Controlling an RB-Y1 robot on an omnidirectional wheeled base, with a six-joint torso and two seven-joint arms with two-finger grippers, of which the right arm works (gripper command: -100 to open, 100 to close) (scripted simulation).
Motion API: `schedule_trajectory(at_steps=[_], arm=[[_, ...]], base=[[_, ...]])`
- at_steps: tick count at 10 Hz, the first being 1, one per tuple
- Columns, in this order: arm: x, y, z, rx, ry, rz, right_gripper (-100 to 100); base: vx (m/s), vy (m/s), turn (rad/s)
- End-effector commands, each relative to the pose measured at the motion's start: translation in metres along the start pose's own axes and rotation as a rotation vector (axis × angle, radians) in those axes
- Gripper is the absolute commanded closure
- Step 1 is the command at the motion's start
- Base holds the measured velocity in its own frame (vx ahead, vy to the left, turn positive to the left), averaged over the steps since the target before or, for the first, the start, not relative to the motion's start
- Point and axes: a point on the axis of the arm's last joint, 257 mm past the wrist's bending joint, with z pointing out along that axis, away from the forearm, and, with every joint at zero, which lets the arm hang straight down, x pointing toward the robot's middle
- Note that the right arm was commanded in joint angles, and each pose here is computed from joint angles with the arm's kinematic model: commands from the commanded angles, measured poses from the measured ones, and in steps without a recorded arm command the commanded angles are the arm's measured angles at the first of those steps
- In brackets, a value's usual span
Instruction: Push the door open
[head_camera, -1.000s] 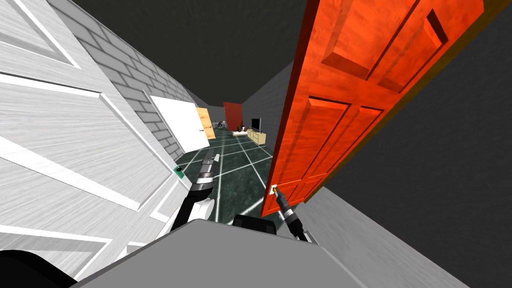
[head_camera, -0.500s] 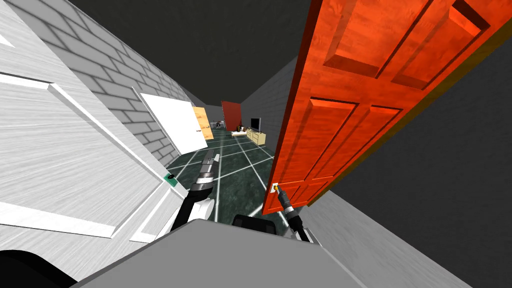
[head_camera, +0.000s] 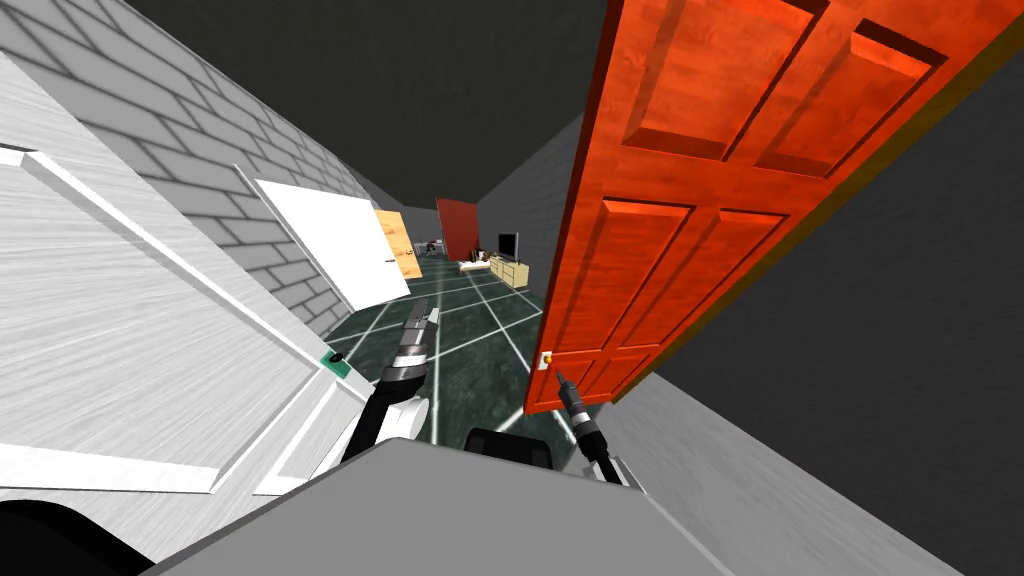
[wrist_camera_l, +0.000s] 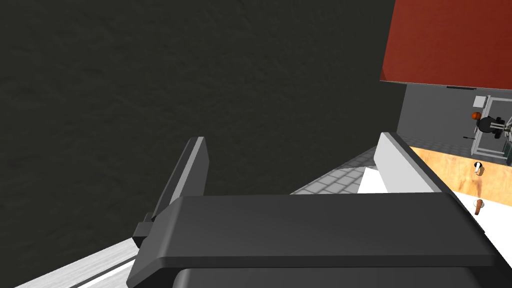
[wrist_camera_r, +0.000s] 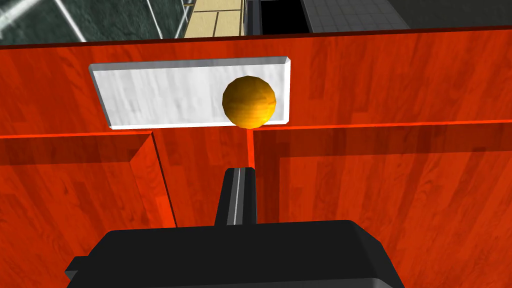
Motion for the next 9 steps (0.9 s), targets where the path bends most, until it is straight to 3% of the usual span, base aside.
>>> schedule_trajectory(at_steps=[1, 4, 9], arm=[[-0.0007, 0.0002, -0.0034, 0.001, 0.003, 0.004, -100], [-0.0009, 0.0001, -0.0068, 0.002, 0.006, 0.007, -100], [0.0013, 0.0001, 0.0006, -0.004, -0.011, 0.006, -100]], base=[[-0.209, 0.000, -0.051], [-0.247, 0.008, -0.042], [0.169, 0.033, 0.030]])
